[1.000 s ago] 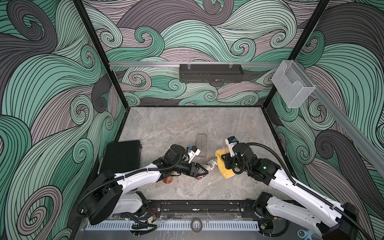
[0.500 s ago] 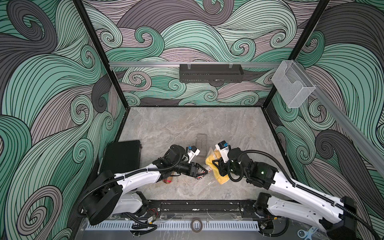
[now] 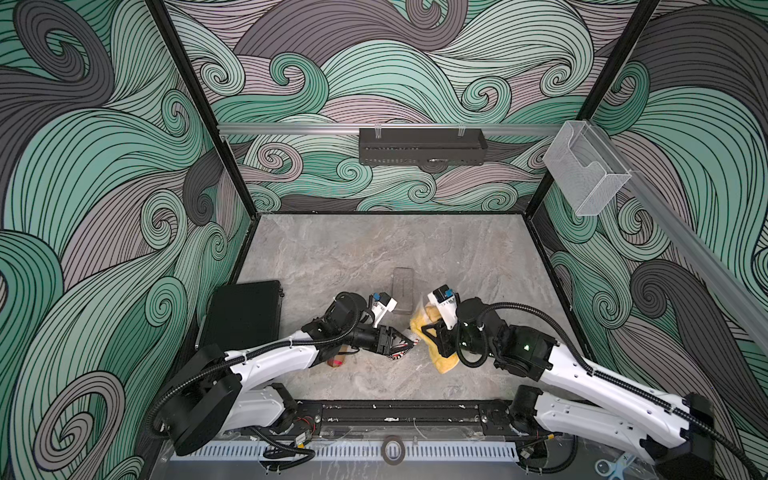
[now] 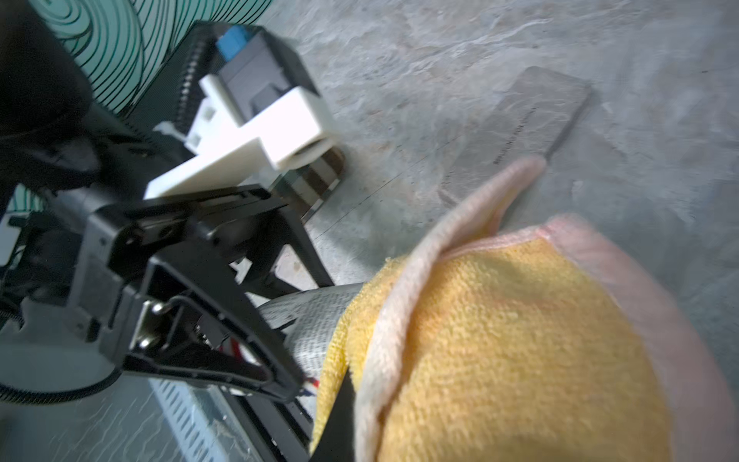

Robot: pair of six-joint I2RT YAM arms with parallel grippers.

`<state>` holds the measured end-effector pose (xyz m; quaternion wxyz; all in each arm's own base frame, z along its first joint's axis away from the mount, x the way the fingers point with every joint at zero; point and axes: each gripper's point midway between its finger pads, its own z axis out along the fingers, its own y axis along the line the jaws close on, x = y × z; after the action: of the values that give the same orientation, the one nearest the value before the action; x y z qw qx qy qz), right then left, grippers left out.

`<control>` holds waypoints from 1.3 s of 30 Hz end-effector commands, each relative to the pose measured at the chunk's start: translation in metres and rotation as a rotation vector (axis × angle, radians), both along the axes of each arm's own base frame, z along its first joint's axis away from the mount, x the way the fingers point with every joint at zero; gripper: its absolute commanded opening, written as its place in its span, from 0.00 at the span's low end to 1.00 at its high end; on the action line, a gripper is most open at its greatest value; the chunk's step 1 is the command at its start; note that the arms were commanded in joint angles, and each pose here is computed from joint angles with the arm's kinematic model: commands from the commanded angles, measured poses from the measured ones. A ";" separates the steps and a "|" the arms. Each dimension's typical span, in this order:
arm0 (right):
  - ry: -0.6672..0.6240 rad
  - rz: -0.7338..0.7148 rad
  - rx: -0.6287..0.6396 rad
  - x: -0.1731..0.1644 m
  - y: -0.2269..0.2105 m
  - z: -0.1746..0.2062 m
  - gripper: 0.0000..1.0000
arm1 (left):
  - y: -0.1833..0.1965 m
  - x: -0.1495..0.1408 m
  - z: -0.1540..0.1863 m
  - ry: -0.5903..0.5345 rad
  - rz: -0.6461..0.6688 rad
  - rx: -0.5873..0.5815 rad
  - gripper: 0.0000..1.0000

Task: Wipe the eyeglass case
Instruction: Wipe the dirt from the eyeglass case.

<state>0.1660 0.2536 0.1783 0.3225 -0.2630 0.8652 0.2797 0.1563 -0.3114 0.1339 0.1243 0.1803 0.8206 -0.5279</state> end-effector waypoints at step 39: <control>-0.193 -0.113 -0.181 0.033 -0.018 0.004 0.00 | 0.012 0.023 0.034 0.113 -0.045 -0.085 0.48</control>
<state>0.1648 0.2617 0.1694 0.3347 -0.3253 0.8545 0.2282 0.1851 -0.2979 0.1597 0.0711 0.1217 0.8085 -0.5714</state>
